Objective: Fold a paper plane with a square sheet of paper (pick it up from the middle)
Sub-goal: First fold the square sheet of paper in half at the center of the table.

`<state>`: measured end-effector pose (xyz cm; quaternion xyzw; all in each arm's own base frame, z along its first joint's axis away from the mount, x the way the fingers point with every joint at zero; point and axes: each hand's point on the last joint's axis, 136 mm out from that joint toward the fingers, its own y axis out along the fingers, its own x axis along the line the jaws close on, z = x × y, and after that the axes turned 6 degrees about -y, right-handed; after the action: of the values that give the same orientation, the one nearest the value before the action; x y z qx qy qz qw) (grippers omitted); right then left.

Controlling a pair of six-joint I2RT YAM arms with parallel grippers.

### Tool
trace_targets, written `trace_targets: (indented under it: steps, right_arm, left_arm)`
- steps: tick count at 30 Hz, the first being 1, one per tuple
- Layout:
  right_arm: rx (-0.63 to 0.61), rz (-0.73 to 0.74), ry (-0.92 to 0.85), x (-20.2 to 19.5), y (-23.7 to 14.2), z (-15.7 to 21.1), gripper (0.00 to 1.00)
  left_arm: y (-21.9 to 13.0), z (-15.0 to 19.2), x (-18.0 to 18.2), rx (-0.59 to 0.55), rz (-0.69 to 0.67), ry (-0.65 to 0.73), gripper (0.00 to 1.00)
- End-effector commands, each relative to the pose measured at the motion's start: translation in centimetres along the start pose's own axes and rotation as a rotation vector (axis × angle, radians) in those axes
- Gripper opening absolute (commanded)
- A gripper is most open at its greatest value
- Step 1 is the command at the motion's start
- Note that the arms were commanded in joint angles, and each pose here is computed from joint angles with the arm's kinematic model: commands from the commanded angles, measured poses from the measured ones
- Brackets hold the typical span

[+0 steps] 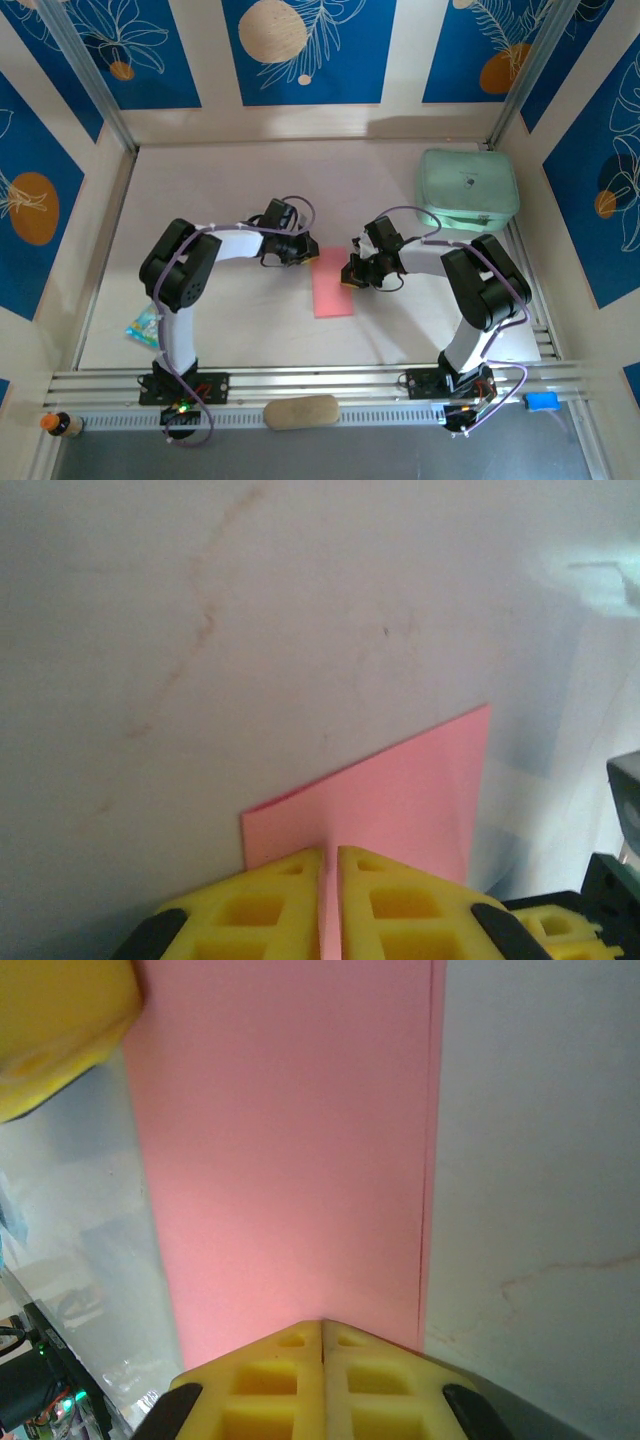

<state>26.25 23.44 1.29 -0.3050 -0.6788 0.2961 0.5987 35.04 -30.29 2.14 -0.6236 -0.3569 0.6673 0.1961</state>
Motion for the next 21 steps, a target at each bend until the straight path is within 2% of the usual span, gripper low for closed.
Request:
trace_targets:
  steps: [1,10,16,19,21]
  right_arm:
    - [0.096,0.140,0.071,-3.8,0.5,3.5,0.00]
    - [0.088,0.106,0.040,-3.1,0.5,3.3,0.00]
    - [0.068,0.035,0.007,-1.4,0.1,2.7,0.00]
    - [0.037,-0.036,-0.021,0.7,-0.8,2.0,0.06]
    - [0.001,-0.072,-0.041,2.4,-2.1,1.2,0.13]
  left_arm:
    - [-0.7,-3.5,2.4,-0.130,-0.080,-0.089,0.13]
    - [-3.1,-4.6,0.1,-0.173,-0.086,-0.095,0.15]
    - [-4.5,-2.7,-2.8,-0.140,0.007,-0.034,0.16]
    - [-4.4,-1.0,-4.1,-0.103,0.048,0.034,0.16]
    - [-4.0,0.2,-4.7,-0.072,0.066,0.080,0.16]
